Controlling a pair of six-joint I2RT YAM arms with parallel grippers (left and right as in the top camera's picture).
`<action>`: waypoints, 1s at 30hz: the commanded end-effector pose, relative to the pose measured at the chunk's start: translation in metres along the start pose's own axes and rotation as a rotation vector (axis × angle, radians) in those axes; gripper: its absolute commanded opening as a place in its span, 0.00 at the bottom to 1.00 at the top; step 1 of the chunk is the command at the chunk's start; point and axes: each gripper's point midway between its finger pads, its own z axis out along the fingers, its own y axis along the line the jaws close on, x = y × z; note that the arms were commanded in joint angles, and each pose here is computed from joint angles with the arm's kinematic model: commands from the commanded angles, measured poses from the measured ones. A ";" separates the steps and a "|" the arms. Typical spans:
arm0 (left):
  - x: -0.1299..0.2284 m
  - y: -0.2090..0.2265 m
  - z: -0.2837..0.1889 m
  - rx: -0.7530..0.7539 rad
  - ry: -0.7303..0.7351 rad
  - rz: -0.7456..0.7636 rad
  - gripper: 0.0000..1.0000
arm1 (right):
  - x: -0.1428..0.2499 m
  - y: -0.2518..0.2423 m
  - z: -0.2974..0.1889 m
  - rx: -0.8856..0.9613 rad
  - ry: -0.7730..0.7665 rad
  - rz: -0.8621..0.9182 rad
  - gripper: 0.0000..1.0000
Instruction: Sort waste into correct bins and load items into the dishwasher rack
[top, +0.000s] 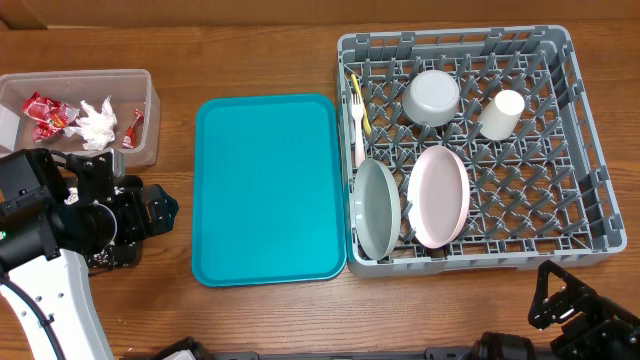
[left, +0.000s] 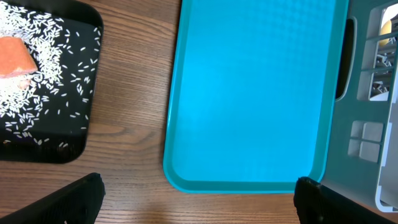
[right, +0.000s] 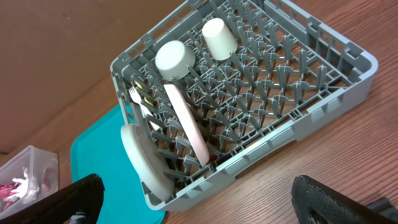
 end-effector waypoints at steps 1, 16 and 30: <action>0.000 0.000 0.002 0.010 0.002 0.003 1.00 | -0.003 -0.004 0.005 0.020 -0.006 -0.009 1.00; 0.000 0.000 0.002 0.010 0.002 0.003 1.00 | 0.009 0.001 0.083 -0.215 -0.293 -0.225 1.00; 0.000 0.000 0.002 0.010 0.002 0.003 1.00 | 0.028 0.014 0.178 -0.420 -0.526 -0.251 1.00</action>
